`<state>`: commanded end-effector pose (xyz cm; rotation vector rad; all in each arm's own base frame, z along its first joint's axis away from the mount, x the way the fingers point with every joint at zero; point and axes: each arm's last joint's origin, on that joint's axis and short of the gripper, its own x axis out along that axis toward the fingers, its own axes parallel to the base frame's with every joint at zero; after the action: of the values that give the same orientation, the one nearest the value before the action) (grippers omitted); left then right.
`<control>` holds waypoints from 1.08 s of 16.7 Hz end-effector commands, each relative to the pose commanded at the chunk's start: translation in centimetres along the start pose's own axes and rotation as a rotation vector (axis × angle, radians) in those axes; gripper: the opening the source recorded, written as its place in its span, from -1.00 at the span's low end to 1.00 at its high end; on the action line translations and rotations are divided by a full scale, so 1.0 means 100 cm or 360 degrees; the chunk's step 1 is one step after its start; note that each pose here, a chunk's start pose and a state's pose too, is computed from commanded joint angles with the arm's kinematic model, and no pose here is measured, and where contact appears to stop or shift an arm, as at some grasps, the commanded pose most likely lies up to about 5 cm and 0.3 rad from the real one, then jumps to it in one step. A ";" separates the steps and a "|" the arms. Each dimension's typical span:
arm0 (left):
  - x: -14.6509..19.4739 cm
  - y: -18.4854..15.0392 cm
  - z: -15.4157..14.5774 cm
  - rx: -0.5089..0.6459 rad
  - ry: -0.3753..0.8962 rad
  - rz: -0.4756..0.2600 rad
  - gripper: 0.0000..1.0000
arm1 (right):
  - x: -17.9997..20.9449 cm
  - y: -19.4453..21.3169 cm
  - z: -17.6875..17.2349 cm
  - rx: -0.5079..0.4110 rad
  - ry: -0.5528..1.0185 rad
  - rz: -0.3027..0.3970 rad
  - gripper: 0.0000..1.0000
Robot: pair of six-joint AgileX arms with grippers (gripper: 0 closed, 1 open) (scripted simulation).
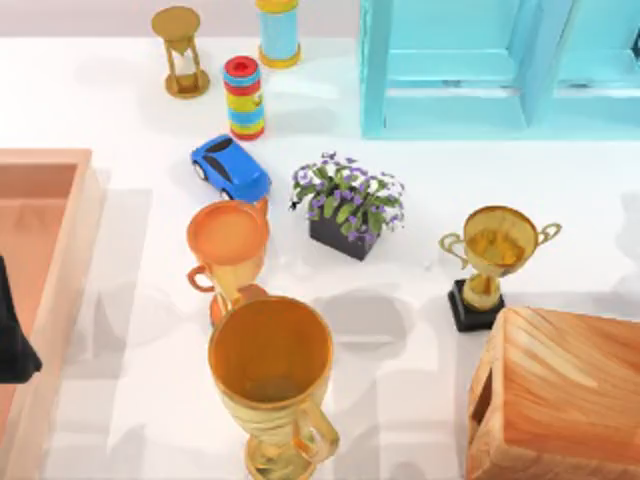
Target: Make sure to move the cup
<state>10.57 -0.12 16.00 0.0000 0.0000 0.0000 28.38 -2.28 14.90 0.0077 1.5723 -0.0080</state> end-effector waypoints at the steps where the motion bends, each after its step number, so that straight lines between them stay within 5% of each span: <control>1: 0.000 0.000 0.000 0.0000 0.0000 0.0000 1.00 | 0.000 0.000 0.000 0.0000 0.0000 0.0000 -0.36; 6: 0.000 0.000 0.000 0.0000 0.0000 0.0000 1.00 | 0.000 0.000 0.000 0.0000 0.0000 0.0000 -1.00; 18: 0.000 0.000 0.000 0.0000 0.0000 0.0000 1.00 | -0.006 -0.021 0.009 0.0001 0.0006 0.0006 -1.00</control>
<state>10.57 -0.12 16.00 0.0000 0.0000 0.0000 29.26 -4.42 15.52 0.0112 1.5761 -0.0054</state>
